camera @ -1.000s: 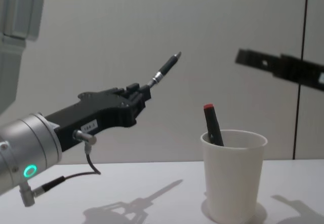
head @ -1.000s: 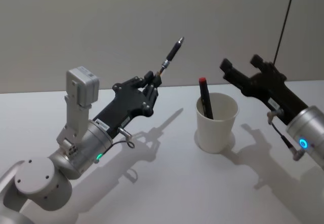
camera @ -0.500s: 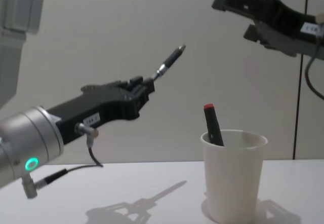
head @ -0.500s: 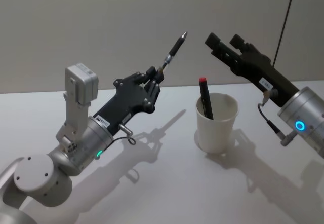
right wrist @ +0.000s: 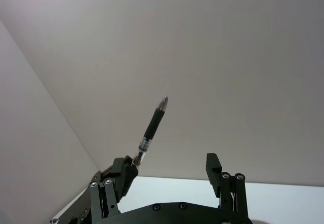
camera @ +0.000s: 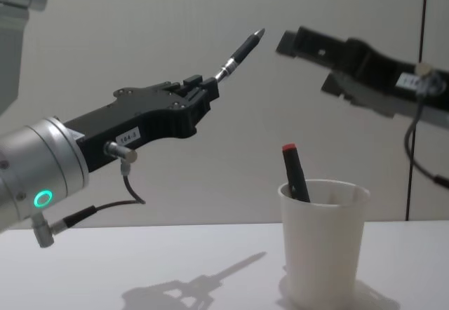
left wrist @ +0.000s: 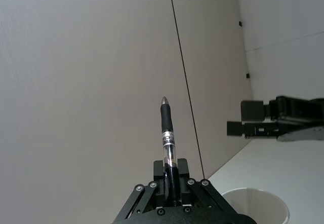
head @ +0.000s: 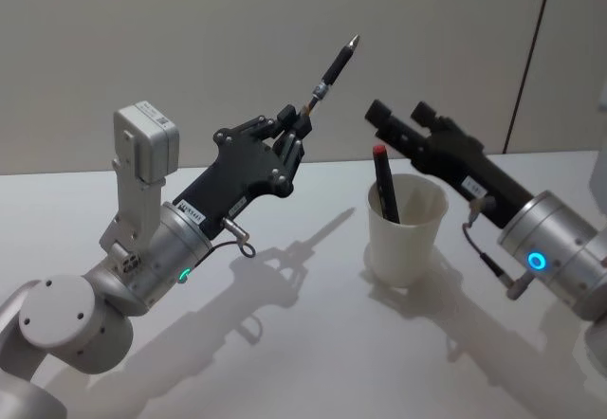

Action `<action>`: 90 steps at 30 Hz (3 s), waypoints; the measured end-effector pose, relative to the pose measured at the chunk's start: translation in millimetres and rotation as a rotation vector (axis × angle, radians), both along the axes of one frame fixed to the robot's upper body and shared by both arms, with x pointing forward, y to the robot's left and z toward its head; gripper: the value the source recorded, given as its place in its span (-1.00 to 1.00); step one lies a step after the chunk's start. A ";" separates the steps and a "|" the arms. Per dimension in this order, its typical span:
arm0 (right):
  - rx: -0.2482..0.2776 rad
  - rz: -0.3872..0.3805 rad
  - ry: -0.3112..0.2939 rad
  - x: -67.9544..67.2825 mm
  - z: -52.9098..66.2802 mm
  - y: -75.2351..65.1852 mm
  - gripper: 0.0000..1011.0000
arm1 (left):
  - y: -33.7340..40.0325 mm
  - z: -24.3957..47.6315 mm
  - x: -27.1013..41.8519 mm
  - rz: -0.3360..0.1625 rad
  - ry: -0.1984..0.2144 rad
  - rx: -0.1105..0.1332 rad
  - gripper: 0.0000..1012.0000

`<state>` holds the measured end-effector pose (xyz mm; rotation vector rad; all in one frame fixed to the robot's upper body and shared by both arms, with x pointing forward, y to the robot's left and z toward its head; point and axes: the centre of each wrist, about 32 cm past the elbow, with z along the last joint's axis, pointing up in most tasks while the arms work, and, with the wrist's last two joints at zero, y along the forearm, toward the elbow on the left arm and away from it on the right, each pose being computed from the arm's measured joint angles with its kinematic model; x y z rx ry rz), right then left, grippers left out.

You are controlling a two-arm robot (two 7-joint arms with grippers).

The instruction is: Place the pen into the pen holder.

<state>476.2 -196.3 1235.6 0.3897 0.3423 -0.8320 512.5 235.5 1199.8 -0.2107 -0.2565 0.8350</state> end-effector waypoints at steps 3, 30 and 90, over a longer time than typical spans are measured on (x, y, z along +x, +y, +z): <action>0.002 0.003 0.016 -0.1 -4.5 5.4 0.98 | -0.1 1.7 -0.1 -0.003 -0.004 0.003 -0.69; 0.182 0.049 0.062 18.2 -9.8 58.6 0.98 | -0.1 6.7 -0.2 -0.011 -0.018 0.012 -0.69; 0.373 0.088 0.171 40.5 -14.6 79.1 0.71 | -0.4 7.2 -0.4 -0.012 -0.019 0.012 -0.69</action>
